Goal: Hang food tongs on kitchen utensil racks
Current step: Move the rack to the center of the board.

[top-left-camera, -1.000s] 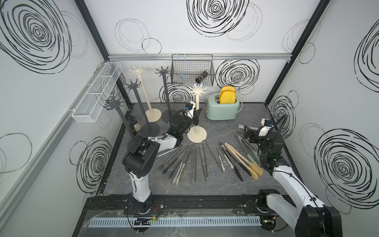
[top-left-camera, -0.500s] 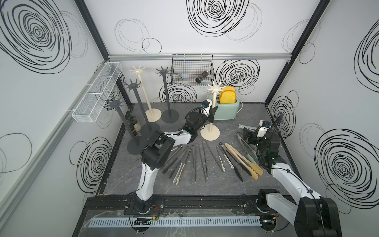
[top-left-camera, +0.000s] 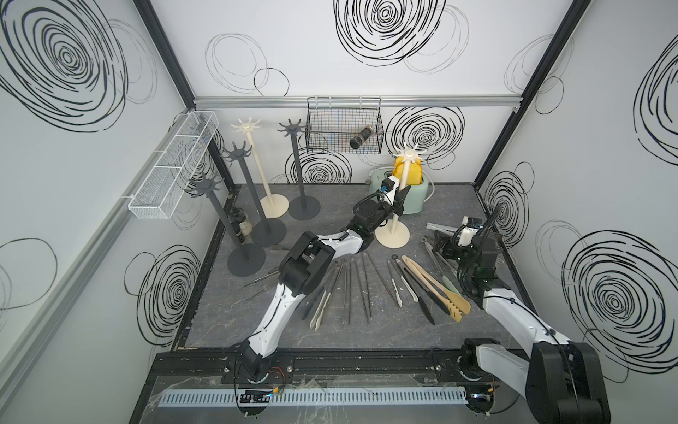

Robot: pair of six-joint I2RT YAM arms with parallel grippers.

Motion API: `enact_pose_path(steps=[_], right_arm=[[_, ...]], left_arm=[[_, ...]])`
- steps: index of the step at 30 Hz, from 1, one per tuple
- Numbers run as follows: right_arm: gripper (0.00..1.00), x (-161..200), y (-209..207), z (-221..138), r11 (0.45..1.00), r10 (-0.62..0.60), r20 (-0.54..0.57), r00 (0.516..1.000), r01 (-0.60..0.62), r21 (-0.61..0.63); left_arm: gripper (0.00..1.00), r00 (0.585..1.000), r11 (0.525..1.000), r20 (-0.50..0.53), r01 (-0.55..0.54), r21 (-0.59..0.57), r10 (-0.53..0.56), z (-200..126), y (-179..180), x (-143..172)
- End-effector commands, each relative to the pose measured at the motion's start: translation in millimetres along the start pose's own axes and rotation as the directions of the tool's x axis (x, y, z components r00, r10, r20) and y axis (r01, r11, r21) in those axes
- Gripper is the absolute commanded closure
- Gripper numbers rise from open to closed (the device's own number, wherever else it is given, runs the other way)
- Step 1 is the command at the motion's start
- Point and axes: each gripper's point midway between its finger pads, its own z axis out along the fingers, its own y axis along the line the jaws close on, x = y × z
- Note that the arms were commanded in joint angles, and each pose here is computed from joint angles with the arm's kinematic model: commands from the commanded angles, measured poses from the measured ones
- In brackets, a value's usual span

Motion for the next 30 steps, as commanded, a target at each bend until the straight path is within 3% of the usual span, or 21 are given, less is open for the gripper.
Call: enact_pose_path(steps=[1,24,30], right_arm=[[0.01,-18.1,3.9,3.9,1.000,0.024,0.050,0.998,-0.024,-0.008],[0.01,-4.7,3.0,19.0,0.997,0.070,-0.002,0.998,-0.070,-0.011],[0.01,-3.6,2.4,20.7,0.997,0.073,-0.003,0.997,-0.073,-0.008]], left_arm=[[1.00,0.999,0.999,0.048,0.021,-0.030,-0.020,5.5,3.8,7.1],[1.00,0.989,0.995,0.143,-0.021,-0.102,0.035,20.5,32.5,18.7],[1.00,0.985,0.995,0.166,-0.021,-0.102,0.038,7.6,27.2,8.6]])
